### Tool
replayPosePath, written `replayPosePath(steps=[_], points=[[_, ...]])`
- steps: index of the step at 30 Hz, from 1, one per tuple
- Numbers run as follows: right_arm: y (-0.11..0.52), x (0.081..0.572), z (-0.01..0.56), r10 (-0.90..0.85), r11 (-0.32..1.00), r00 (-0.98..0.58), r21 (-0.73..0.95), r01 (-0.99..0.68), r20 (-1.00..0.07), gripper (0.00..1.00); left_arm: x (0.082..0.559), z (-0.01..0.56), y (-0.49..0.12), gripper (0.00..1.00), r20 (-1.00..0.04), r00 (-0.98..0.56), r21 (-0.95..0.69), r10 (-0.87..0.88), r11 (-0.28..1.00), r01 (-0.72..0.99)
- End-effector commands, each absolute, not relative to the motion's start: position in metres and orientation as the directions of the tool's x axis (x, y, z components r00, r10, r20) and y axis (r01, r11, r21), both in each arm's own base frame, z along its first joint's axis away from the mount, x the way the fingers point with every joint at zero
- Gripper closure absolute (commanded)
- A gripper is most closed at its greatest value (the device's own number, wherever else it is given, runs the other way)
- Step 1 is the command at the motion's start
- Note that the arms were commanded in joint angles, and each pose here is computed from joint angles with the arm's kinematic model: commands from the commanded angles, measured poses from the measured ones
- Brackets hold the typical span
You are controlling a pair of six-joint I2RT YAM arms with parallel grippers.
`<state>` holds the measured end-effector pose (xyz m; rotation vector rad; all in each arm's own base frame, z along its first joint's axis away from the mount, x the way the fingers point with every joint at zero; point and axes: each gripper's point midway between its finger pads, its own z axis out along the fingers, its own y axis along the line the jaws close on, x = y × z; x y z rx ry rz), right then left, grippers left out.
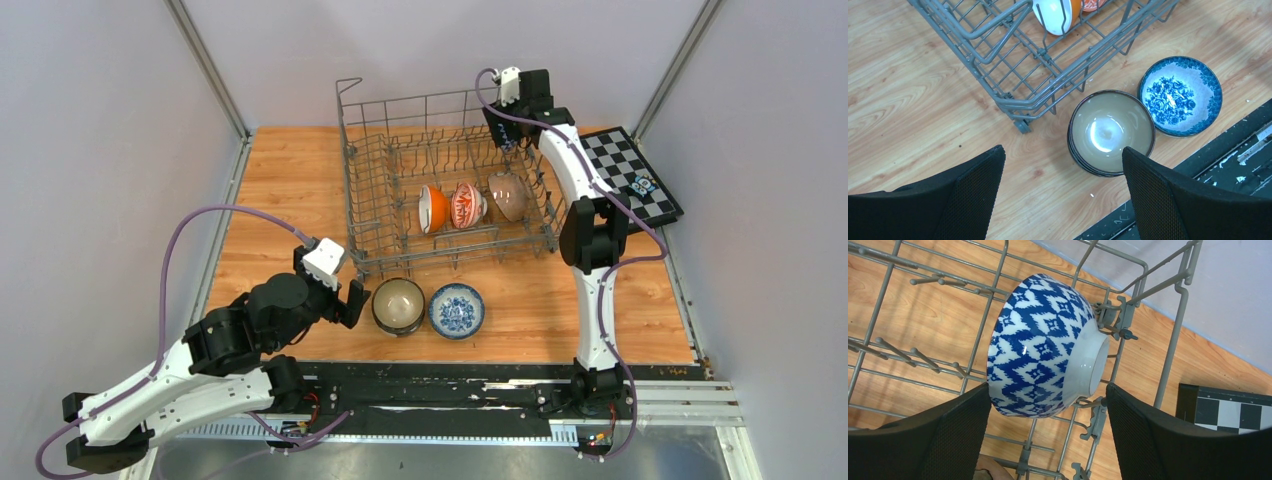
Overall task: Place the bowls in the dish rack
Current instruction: Place the bowl in the dish rack.
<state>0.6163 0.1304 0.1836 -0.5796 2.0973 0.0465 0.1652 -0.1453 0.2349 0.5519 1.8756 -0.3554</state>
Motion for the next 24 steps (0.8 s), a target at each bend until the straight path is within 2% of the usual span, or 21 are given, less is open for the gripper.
replayPosePath(steps=[1, 13, 24], points=[[0.114, 0.626, 0.187, -0.344, 0.923, -0.462, -0.205, -0.326, -0.817, 0.19, 0.167, 0.231, -0.142, 0.12, -0.931, -0.294, 0.034, 0.217, 0.853, 0.521], [0.134, 0.623, 0.177, -0.350, 0.915, -0.448, -0.197, -0.353, -0.822, 0.30, 0.167, 0.231, -0.142, 0.12, -0.931, -0.294, 0.036, 0.217, 0.854, 0.519], [0.135, 0.613, 0.231, -0.284, 0.940, -0.374, -0.179, -0.291, -0.883, 0.32, 0.167, 0.233, -0.141, 0.12, -0.933, -0.292, 0.030, 0.211, 0.853, 0.521]])
